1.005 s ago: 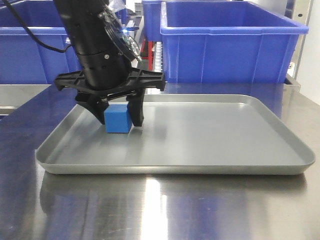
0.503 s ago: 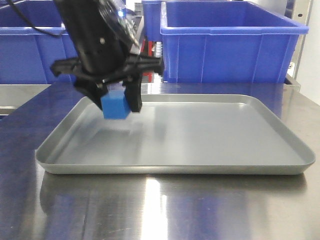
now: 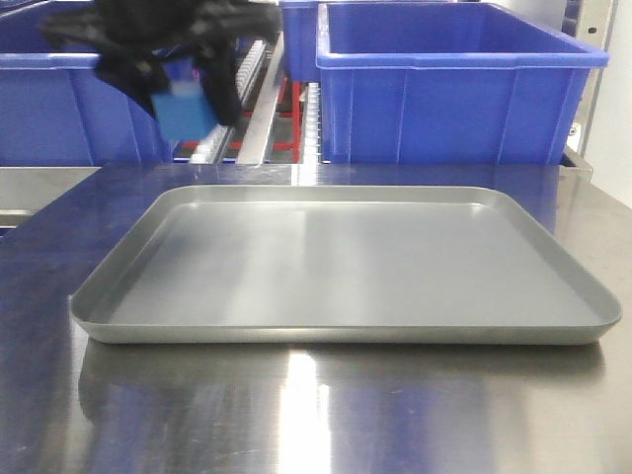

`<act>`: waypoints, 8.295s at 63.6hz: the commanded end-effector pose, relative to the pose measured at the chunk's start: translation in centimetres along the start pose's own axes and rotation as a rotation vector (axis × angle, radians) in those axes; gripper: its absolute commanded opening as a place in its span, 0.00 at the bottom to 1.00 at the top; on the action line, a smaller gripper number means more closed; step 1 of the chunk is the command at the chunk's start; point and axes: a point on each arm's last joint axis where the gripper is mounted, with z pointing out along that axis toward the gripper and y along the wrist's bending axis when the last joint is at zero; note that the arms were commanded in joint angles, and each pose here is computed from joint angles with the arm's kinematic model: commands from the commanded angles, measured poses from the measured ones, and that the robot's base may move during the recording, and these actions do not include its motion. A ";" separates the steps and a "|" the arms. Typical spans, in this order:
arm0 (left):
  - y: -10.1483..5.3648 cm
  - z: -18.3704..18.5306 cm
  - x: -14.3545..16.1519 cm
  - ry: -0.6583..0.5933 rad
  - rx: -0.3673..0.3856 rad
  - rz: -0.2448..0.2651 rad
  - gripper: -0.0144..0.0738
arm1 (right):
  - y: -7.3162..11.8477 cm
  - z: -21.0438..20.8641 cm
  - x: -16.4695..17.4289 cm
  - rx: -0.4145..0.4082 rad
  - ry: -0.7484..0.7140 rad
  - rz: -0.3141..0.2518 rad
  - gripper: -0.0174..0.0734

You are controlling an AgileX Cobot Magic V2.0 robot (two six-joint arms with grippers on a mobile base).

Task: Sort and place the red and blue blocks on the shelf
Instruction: 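Lift the blue cube off the tray with the left gripper, then drive the base away from the table holding both cubes, then drive the base along the shelves of blue bins holding both cubes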

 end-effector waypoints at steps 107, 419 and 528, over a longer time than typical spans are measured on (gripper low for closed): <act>13.3 -17.2 19.2 -0.545 -0.095 -0.248 0.30 | 0.1 -0.5 -1.6 -0.006 -0.112 -0.016 0.26; 13.6 -17.0 19.5 -0.524 -0.135 -0.224 0.30 | 0.1 -0.5 -1.6 -0.006 -0.112 -0.016 0.26; 13.6 -17.0 19.5 -0.524 -0.135 -0.224 0.30 | 0.1 -0.5 -1.6 -0.006 -0.112 -0.016 0.26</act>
